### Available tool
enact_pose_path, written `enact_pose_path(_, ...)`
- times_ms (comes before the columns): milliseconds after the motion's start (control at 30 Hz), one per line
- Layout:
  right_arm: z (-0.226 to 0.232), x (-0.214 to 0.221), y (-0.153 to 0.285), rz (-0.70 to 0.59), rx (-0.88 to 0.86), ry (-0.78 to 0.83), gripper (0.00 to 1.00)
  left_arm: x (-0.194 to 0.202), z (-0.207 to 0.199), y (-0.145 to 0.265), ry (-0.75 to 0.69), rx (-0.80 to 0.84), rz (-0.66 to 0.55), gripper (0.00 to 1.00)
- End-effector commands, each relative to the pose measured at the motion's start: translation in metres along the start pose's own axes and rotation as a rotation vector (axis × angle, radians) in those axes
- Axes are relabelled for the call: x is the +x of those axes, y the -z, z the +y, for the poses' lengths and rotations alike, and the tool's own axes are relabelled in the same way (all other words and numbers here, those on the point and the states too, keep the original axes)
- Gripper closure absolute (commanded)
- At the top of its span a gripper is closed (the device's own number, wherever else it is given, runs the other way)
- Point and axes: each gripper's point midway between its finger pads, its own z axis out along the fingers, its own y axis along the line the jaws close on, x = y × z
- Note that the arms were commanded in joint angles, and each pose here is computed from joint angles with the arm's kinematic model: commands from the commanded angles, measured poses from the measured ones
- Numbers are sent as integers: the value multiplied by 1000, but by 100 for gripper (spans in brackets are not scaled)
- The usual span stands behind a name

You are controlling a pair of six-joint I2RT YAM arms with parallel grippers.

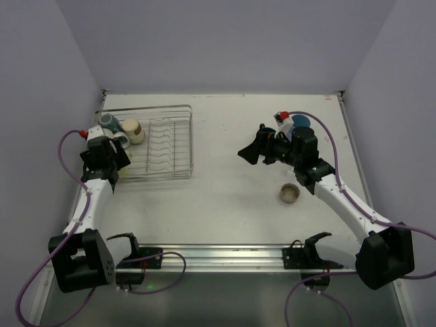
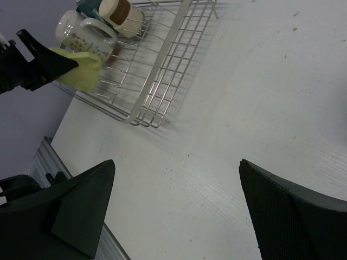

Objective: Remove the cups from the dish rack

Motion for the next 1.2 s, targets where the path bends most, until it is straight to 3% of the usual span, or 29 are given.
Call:
enact_pose_path(0,13,-6,4,-29,-55,19,1,-30,-22,27,67,122,-116,83)
enact_pose_path(367,28,-9,7,-56,-107,31,1,-63,-54,82,162,368,-225,100)
enact_pose_path(667,101,-12,20,-153,-350,-3,1,-81,-118,161,234,826,-264,100)
enact_pose_path(900,161,14,-1,-159,-515,18,1,-70,-176,229,373,1231,-183,100)
enact_pose_path(1167,172,1,-26,-231,-485,-7,1,-65,-208,276,460,1447,-119,100)
